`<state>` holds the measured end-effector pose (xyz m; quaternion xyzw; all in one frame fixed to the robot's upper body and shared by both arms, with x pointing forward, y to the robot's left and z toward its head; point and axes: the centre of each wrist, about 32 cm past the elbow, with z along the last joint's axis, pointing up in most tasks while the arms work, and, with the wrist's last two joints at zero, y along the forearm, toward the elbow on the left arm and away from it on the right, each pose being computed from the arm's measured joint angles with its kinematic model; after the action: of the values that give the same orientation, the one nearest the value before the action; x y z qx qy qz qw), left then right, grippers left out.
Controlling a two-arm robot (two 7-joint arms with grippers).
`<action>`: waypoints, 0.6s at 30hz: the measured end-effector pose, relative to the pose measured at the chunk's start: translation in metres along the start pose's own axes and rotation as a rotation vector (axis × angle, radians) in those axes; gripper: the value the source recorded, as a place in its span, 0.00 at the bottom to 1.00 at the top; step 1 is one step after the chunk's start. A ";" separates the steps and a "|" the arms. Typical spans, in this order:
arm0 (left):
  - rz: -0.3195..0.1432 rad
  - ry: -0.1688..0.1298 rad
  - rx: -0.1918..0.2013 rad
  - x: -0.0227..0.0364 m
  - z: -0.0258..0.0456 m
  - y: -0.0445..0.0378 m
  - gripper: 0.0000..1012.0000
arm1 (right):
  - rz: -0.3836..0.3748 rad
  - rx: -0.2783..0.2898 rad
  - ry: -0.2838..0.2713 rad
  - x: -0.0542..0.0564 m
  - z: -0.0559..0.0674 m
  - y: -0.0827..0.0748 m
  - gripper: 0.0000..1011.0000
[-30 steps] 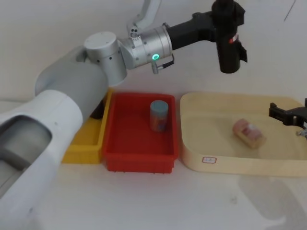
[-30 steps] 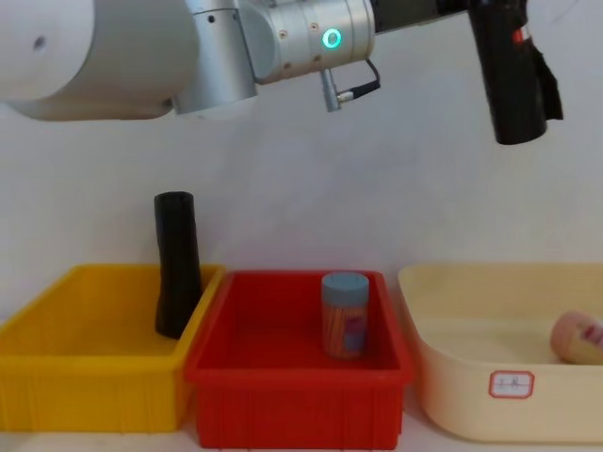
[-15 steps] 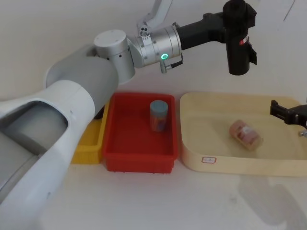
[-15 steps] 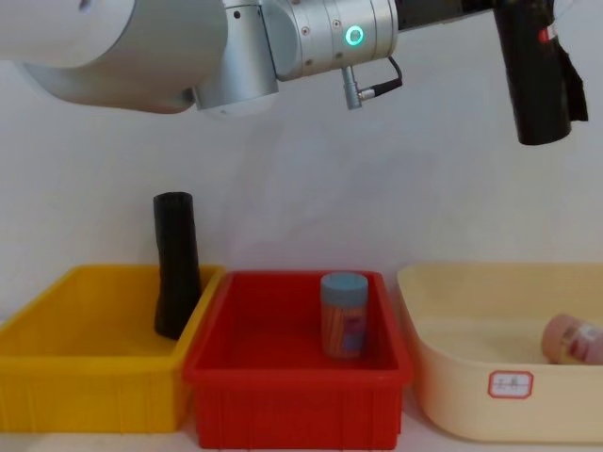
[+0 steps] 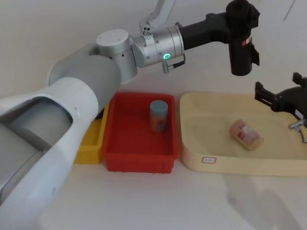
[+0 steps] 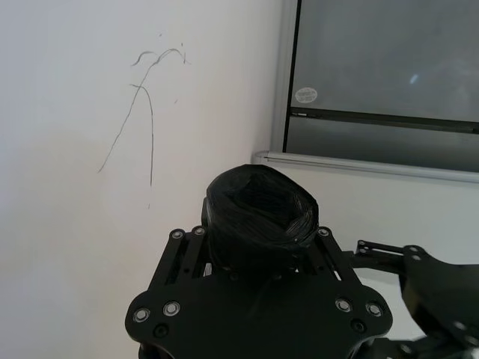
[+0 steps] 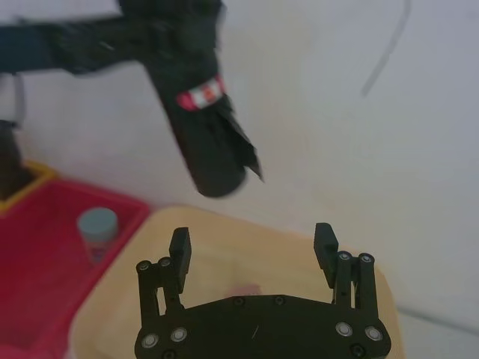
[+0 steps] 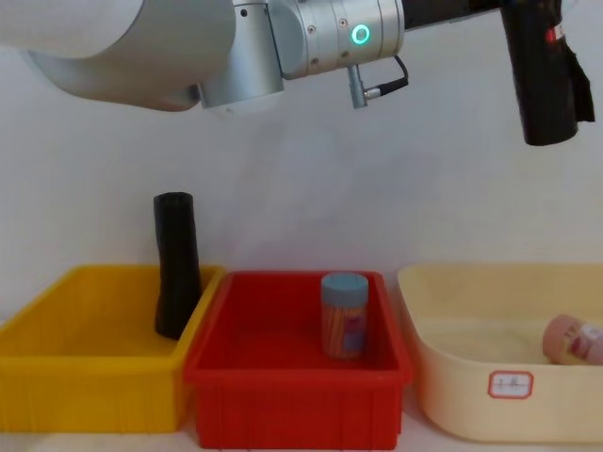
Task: Pick up the garbage bag with the one hand and transfer it to the other hand.
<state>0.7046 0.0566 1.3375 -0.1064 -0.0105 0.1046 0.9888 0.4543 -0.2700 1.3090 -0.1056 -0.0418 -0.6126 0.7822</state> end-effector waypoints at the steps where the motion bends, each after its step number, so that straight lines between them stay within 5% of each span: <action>1: 0.000 0.000 0.000 0.0000 -0.0001 -0.0001 0.44 | 0.011 0.015 -0.007 -0.002 0.002 0.000 0.99; 18: -0.004 0.000 0.002 -0.0003 0.0001 -0.0013 0.44 | 0.105 0.105 -0.067 -0.012 0.018 0.026 0.99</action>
<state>0.7045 0.0553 1.3379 -0.1052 -0.0108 0.1028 0.9891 0.4774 -0.2485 1.3216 -0.0872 -0.0945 -0.5638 0.8158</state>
